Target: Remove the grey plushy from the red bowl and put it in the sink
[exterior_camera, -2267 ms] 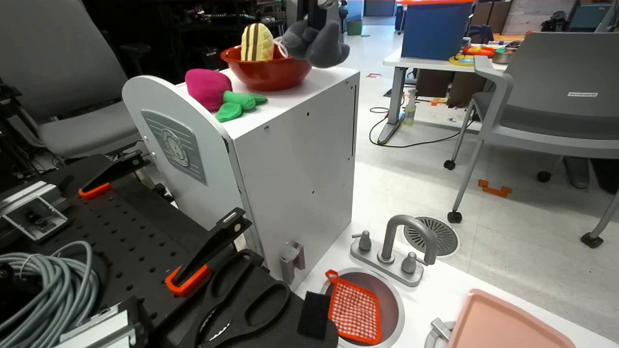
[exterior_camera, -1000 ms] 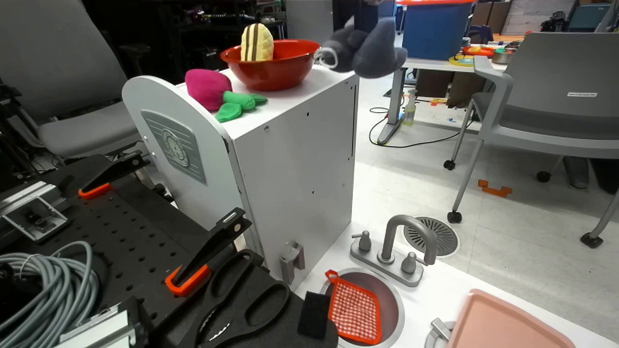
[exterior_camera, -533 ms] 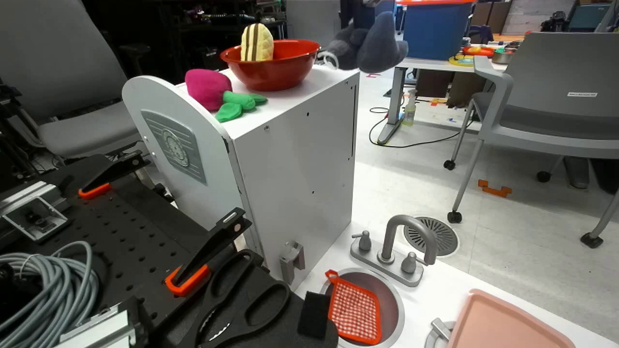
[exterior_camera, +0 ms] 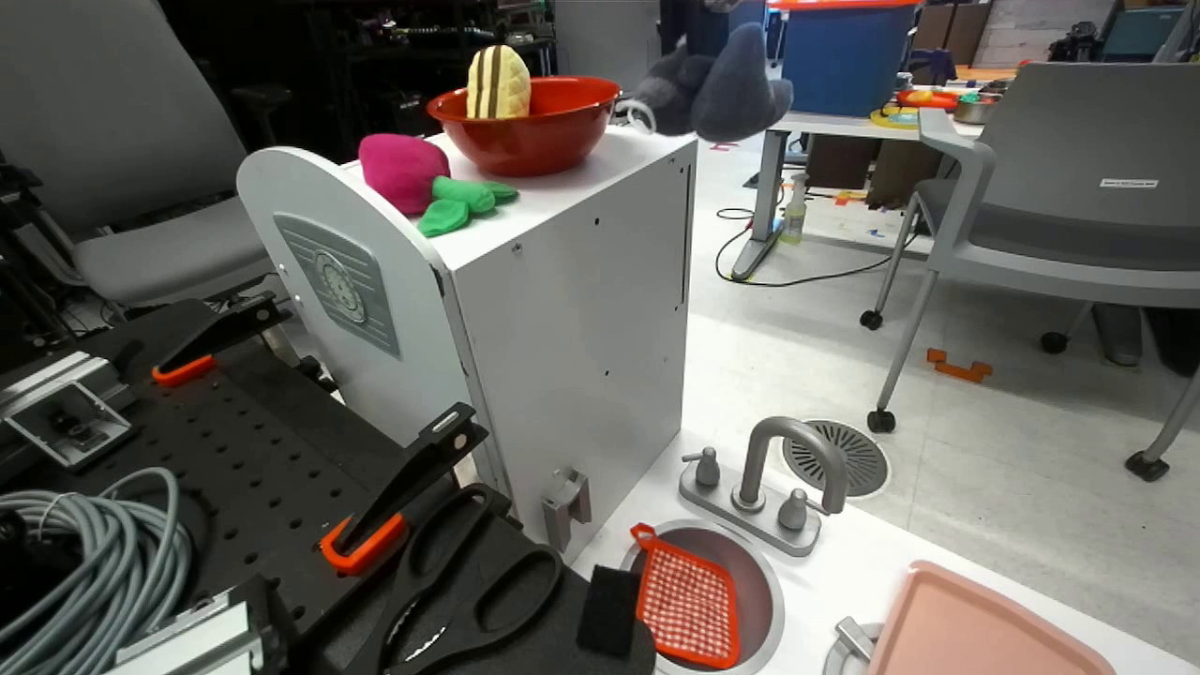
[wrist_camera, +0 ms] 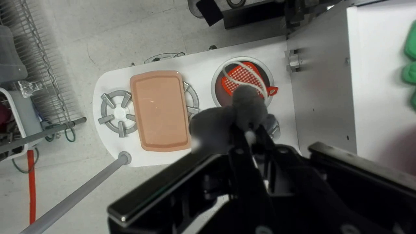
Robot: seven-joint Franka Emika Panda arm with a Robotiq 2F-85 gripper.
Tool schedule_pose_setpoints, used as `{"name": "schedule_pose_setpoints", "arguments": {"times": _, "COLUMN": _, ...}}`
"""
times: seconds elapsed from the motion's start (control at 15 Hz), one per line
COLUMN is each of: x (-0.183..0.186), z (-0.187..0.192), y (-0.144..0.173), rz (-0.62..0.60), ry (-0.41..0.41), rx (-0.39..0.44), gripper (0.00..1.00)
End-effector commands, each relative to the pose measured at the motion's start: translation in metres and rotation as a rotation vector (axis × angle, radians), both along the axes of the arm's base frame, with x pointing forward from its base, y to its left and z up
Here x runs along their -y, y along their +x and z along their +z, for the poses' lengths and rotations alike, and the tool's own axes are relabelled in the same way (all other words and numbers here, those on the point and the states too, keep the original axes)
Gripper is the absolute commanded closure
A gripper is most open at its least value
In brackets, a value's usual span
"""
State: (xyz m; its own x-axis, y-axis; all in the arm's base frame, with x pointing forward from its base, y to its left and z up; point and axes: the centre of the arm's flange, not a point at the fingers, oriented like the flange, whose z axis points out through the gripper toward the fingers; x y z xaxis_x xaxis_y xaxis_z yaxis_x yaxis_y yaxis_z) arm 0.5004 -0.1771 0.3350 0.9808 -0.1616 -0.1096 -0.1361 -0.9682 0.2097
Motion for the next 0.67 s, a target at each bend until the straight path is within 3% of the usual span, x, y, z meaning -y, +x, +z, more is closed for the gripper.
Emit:
{"name": "schedule_pose_setpoints", "arguments": {"times": 0.0, "x": 0.0009, "z": 0.0018, "y": 0.0031, "rz": -0.015, "ry": 0.019, "rx": 0.017, "gripper": 0.63}}
{"name": "schedule_pose_setpoints", "arguments": {"times": 0.2, "x": 0.0014, "z": 0.0008, "y": 0.0028, "rz": -0.029, "ry": 0.039, "rx": 0.018, "gripper": 0.46}}
{"name": "schedule_pose_setpoints", "arguments": {"times": 0.6, "x": 0.0008, "z": -0.0035, "y": 0.003, "rz": -0.06, "ry": 0.085, "rx": 0.023, "gripper": 0.02}}
